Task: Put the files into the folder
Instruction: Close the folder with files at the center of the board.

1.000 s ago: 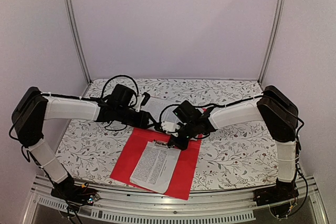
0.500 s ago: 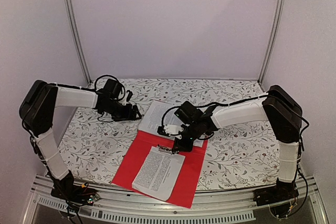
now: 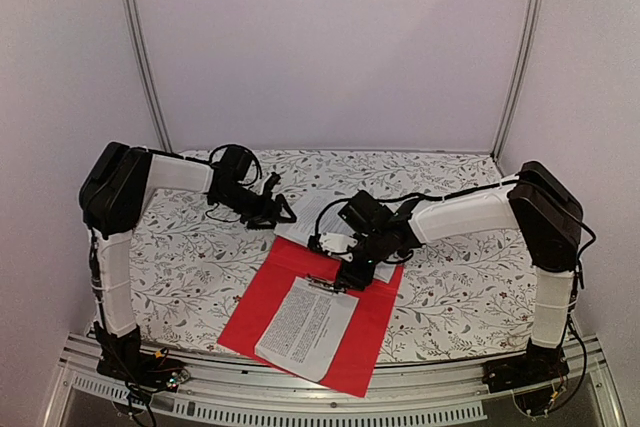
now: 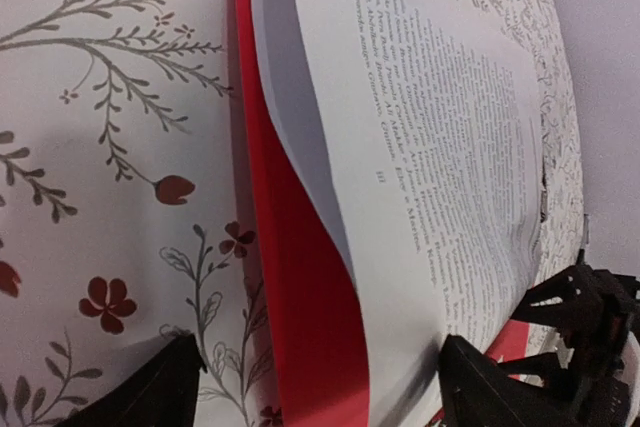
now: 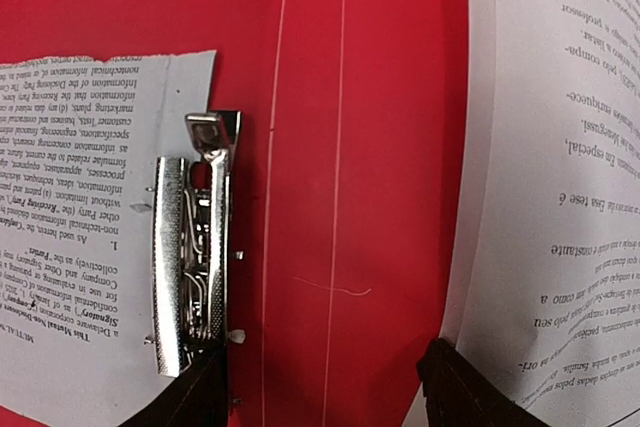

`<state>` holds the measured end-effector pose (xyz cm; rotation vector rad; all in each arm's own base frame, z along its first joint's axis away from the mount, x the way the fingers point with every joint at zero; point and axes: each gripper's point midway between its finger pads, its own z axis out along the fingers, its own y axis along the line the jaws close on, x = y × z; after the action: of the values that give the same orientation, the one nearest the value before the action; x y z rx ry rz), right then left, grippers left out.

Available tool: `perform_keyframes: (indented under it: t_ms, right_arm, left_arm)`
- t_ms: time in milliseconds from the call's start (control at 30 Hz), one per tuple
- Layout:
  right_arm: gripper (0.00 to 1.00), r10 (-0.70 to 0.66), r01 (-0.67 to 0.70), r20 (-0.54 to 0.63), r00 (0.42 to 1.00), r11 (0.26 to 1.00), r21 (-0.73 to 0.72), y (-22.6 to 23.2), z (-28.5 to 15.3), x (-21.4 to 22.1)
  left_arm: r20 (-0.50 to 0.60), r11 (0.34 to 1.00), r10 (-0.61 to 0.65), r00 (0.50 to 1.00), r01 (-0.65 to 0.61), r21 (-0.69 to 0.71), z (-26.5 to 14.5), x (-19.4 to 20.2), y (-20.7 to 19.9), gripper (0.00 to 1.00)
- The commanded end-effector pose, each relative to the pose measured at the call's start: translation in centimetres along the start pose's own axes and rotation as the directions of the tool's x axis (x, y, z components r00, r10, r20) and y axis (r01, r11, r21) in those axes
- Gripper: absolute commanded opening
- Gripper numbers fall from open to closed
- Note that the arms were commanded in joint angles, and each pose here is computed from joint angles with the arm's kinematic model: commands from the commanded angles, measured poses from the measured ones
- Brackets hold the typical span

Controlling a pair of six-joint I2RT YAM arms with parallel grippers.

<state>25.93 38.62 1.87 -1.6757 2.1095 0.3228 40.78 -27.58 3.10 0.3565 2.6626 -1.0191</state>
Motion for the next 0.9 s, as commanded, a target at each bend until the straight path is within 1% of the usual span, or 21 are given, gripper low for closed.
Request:
perform_keyframes:
  t_ms: [0, 33, 100, 200, 267, 533, 600, 700, 767, 833, 867]
  right_arm:
    - [0.7, 0.039, -0.049, -0.1, 0.994, 0.994, -0.097, 2.4, -1.2, 3.6]
    - [0.73, 0.043, -0.051, -0.086, 0.995, 0.994, -0.1, 2.5, -1.6, 3.2]
    - [0.81, 0.047, -0.054, -0.069, 0.997, 0.993, -0.108, 2.6, -2.3, 2.8]
    - [0.98, 0.054, -0.059, -0.046, 0.997, 0.99, -0.125, 3.2, -3.2, 2.4]
    - [0.99, 0.051, -0.056, -0.039, 0.998, 0.99, -0.133, 3.5, -3.7, 2.2]
    - [0.99, -0.003, 0.0, -0.017, 1.0, 0.986, -0.166, 4.9, -4.4, -0.2]
    - [0.99, -0.009, 0.007, -0.01, 1.0, 0.989, -0.145, 4.5, -4.5, -1.1]
    - [0.97, -0.018, 0.014, -0.035, 0.999, 0.995, -0.1, 3.5, -4.3, -1.6]
    - [0.89, -0.027, 0.022, -0.069, 0.997, 0.997, -0.078, 3.0, -3.7, -1.3]
    - [0.76, -0.032, 0.026, -0.098, 0.995, 0.998, -0.058, 2.5, -3.3, -1.0]
    - [0.71, -0.031, 0.026, -0.111, 0.993, 0.998, -0.051, 2.3, -3.1, -0.9]
  left_arm:
    - [-0.104, 0.997, -0.046, 0.993, 0.052, 0.05, 1.2, 2.1, 0.3, 0.8]
    - [-0.112, 0.997, -0.049, 0.993, 0.055, 0.057, 1.3, 2.2, 0.2, 0.79]
    - [-0.117, 0.996, -0.051, 0.992, 0.06, 0.067, 1.5, 2.3, 0.1, 0.78]
    - [-0.113, 0.995, -0.063, 0.992, 0.07, 0.067, 1.7, 2.2, 0.4, 0.77]
    - [-0.11, 0.995, -0.069, 0.992, 0.077, 0.068, 1.9, 2.0, 0.4, 0.77]
    - [-0.085, 0.995, -0.083, 0.993, 0.087, 0.046, 1.9, 1.2, 0.7, 0.74]
    - [-0.085, 0.995, -0.089, 0.992, 0.093, 0.037, 2.0, 1.4, 0.9, 0.72]
    - [-0.078, 0.995, -0.095, 0.992, 0.098, 0.03, 1.9, 1.6, 1.0, 0.69]
    - [-0.071, 0.995, -0.096, 0.993, 0.098, 0.026, 1.8, 1.7, 0.9, 0.66]
    - [-0.065, 0.995, -0.099, 0.993, 0.1, 0.023, 1.6, 1.8, 0.9, 0.64]
    - [-0.062, 0.995, -0.098, 0.993, 0.1, 0.021, 1.5, 1.8, 0.8, 0.63]
